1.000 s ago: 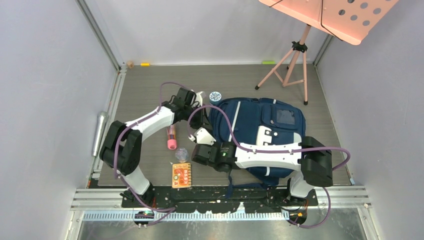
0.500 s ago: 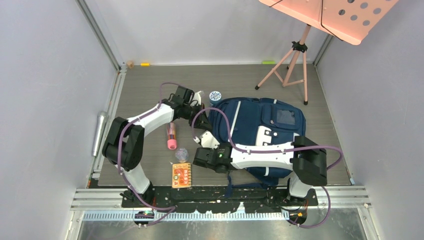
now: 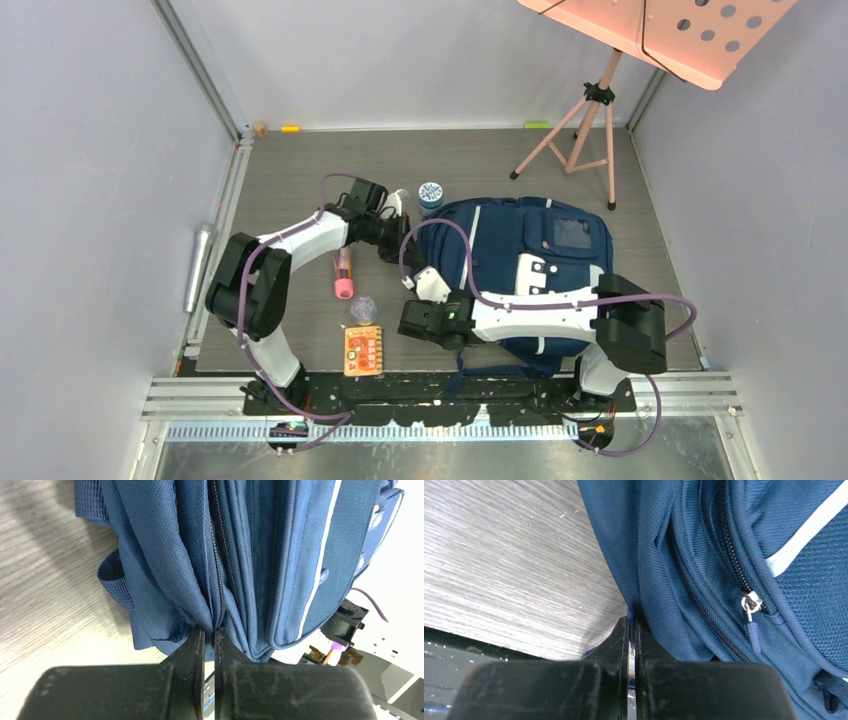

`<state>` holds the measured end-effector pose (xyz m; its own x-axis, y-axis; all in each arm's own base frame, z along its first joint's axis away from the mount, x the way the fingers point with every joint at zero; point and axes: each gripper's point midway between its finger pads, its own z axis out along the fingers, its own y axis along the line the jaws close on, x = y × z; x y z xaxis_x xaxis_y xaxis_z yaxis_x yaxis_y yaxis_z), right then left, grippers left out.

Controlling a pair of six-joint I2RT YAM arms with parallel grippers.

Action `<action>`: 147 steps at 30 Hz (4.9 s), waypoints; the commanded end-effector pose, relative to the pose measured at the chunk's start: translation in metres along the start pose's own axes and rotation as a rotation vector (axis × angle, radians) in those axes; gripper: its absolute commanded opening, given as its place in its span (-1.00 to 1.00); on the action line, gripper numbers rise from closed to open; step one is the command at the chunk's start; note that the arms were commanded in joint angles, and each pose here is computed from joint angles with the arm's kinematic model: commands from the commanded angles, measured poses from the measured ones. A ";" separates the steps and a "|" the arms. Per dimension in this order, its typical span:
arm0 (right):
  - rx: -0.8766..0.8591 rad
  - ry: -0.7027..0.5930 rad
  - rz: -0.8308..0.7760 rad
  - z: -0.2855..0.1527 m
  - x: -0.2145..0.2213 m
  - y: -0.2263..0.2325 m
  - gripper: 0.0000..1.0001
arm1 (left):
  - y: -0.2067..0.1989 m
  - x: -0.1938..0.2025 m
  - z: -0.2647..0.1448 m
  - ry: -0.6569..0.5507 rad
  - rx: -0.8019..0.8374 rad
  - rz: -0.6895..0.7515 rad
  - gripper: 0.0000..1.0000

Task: Pack the student bag
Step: Zip the student bag at the center of the board, then unzip the student bag at the center of the board.

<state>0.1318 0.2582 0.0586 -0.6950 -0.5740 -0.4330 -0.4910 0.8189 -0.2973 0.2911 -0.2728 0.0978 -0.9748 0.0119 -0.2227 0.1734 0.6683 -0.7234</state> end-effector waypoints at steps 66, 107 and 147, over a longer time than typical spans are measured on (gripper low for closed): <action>-0.307 0.071 0.582 -0.056 0.032 -0.078 0.22 | 0.001 0.007 -0.013 -0.363 -0.086 0.159 0.49; -0.291 0.050 0.408 -0.049 0.002 -0.049 -0.99 | -0.011 0.068 0.019 -0.269 -0.036 0.147 -0.96; -0.221 -0.172 0.477 -0.091 -0.078 -0.089 0.33 | -0.073 0.089 -0.041 -0.517 0.026 0.482 0.32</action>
<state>0.1626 0.2631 0.1793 -0.8233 -0.1506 -0.5473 -0.3200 0.9194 0.2284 0.1913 -0.2812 0.1469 -0.6496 -0.0916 -0.7548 0.5069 0.6877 -0.5197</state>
